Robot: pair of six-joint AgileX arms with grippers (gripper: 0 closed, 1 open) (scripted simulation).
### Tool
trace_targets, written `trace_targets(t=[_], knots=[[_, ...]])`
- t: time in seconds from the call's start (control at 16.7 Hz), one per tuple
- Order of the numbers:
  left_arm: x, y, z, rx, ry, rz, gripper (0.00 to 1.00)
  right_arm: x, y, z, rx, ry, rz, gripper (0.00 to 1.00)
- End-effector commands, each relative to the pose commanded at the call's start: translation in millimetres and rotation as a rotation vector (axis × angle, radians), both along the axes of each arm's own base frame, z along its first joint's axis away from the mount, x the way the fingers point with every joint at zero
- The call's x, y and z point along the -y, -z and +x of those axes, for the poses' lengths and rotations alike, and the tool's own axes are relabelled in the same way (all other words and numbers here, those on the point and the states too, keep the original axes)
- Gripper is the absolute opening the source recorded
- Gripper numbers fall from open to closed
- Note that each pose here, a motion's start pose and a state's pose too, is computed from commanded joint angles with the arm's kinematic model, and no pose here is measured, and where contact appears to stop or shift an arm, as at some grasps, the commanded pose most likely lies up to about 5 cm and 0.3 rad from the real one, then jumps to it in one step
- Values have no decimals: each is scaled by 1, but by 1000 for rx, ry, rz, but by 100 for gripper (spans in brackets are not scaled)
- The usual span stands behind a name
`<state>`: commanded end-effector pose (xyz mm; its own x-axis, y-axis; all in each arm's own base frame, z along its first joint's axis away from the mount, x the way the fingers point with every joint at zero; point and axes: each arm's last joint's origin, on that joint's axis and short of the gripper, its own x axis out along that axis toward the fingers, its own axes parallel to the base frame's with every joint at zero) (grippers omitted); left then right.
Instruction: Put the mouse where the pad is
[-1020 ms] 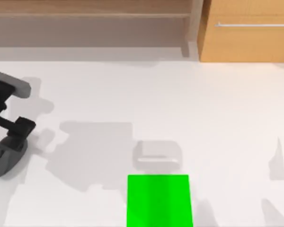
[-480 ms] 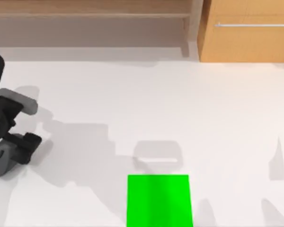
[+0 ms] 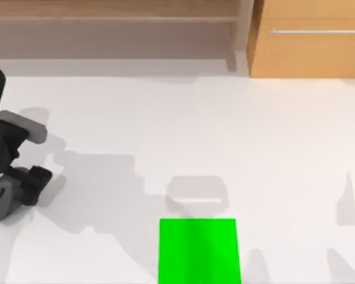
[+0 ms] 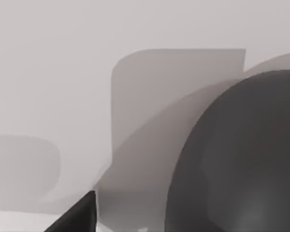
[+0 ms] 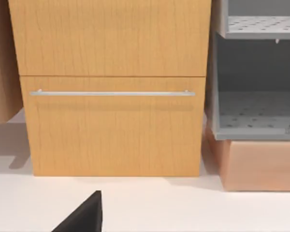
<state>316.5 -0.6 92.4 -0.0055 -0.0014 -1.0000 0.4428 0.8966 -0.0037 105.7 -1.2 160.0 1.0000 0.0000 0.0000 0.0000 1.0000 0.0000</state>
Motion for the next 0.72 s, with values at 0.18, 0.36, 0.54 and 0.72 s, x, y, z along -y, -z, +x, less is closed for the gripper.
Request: trace_targets(t=[0.18, 0.36, 0.54, 0.72], knots=[[0, 0, 0, 0, 0, 0, 32, 0, 0, 0, 0, 0, 0, 100], [0, 0, 0, 0, 0, 0, 10, 0, 0, 0, 0, 0, 0, 100], [0, 0, 0, 0, 0, 0, 0, 0, 0, 0, 0, 0, 0, 100], [0, 0, 0, 0, 0, 0, 0, 0, 0, 0, 0, 0, 0, 100]])
